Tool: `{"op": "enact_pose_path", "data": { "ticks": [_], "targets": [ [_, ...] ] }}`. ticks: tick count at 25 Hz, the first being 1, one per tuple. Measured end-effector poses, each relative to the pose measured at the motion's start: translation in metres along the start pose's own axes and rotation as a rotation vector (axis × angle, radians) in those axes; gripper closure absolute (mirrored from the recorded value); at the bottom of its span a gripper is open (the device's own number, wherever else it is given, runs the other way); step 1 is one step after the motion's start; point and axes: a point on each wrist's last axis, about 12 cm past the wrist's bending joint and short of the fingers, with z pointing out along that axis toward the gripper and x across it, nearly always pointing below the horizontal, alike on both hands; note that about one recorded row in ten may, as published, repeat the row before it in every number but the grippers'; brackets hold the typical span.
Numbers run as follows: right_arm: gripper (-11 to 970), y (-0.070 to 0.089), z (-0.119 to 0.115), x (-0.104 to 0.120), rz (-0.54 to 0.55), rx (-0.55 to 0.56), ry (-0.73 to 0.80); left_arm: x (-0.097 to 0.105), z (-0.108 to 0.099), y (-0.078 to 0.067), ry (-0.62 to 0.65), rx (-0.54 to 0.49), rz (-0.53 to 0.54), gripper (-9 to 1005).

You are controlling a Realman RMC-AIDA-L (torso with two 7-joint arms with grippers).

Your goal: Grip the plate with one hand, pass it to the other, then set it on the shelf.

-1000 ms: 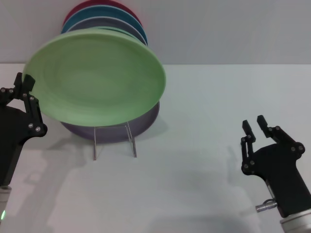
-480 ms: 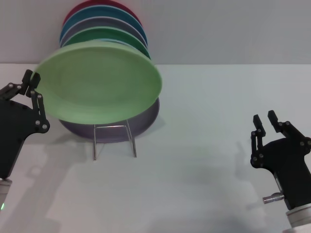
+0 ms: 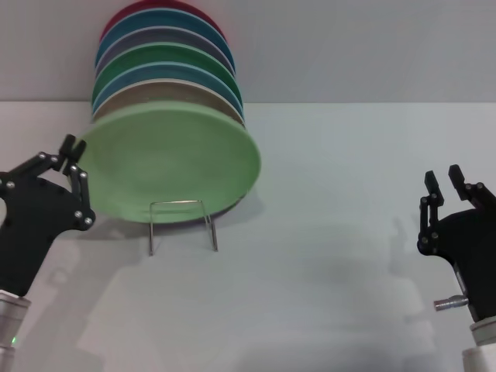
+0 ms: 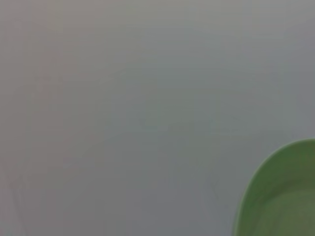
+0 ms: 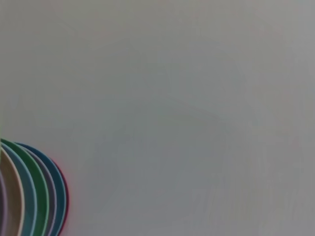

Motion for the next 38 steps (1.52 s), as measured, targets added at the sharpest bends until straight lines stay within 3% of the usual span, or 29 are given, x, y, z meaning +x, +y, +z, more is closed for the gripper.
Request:
{"op": "enact_pose_path", "data": {
  "ticks": [13,21,31,33,34,35,37,38],
  "targets": [
    [734,-0.001,0.007,0.001,-0.013,-0.003,-0.009,0.012,0.001,-0.012,0.096,0.107,0.094,904],
    [734,-0.003,0.011,0.001,-0.019,0.002,-0.009,0.012,0.0,-0.01,0.098,0.087,0.093,890],
    [735,-0.014,0.027,0.009,-0.03,0.054,0.03,-0.005,-0.025,-0.002,0.006,-0.021,0.066,595],
    [735,-0.016,0.03,0.011,-0.026,0.07,0.038,-0.014,-0.039,0.001,-0.027,-0.087,-0.034,497],
    [735,-0.018,0.031,0.011,-0.023,0.078,0.039,-0.014,-0.039,0.001,-0.027,-0.087,-0.034,448],
    [735,-0.019,0.032,0.011,-0.021,0.085,0.038,-0.016,-0.044,0.003,-0.031,-0.118,-0.119,399],
    [735,-0.021,0.032,0.01,-0.015,0.095,0.024,-0.016,-0.044,0.003,-0.031,-0.118,-0.119,296],
    [735,-0.022,0.032,0.01,-0.008,0.1,0.017,-0.01,-0.049,0.011,-0.008,-0.164,-0.311,245]
  ]
}}
